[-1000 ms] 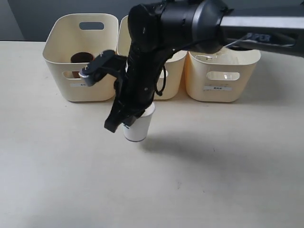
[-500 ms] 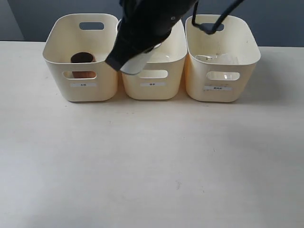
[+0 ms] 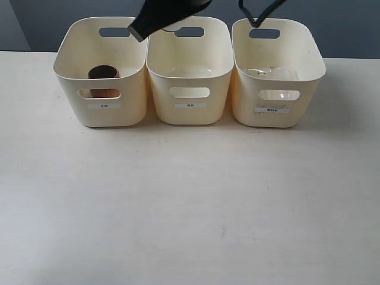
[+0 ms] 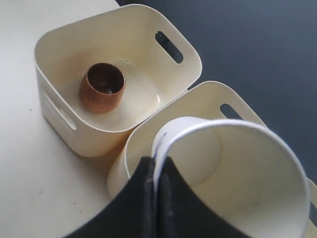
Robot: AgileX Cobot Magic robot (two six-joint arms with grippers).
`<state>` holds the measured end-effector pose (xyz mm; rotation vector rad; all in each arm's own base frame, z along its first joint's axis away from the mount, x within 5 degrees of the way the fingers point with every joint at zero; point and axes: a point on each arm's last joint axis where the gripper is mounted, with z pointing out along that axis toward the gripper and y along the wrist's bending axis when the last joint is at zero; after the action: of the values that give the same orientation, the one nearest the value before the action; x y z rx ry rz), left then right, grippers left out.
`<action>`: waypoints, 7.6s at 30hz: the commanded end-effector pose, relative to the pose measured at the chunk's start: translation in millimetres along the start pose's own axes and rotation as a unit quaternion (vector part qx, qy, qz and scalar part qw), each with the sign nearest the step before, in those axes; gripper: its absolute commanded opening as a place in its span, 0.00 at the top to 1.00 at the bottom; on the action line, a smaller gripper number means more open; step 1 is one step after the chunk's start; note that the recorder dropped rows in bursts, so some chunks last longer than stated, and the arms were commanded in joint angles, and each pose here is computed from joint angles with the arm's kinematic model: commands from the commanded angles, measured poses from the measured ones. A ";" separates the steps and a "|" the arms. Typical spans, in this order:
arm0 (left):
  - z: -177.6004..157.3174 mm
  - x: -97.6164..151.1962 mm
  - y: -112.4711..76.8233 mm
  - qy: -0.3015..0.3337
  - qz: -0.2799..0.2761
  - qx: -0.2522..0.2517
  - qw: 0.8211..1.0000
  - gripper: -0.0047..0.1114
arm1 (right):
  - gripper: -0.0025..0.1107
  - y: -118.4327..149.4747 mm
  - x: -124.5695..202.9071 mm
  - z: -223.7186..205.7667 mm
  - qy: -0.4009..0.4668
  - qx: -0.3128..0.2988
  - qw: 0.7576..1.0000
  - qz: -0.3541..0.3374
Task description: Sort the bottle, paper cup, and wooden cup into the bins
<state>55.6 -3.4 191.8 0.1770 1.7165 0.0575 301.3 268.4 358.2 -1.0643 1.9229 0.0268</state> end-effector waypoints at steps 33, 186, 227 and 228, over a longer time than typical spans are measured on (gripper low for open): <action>-0.3 0.3 -0.3 -0.001 -0.001 0.002 1.000 0.96 | 0.99 -69.5 47.1 134.4 0.100 -0.031 0.991 0.089; -0.3 0.3 -0.3 -0.001 -0.001 0.002 1.000 0.96 | 0.99 2.5 228.8 -220.3 -0.179 0.155 0.935 0.263; -0.3 0.3 -0.3 -0.001 -0.001 0.002 1.000 0.96 | 0.99 54.9 331.1 -195.9 -0.268 0.316 0.881 0.226; -0.3 0.3 -0.3 -0.001 -0.001 0.002 1.000 0.96 | 0.99 54.5 332.1 -195.7 -0.262 0.321 0.880 0.230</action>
<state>55.6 -3.4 191.8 0.1770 1.7165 0.0575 55.9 5.1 216.3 -0.1438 1.4558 -0.0175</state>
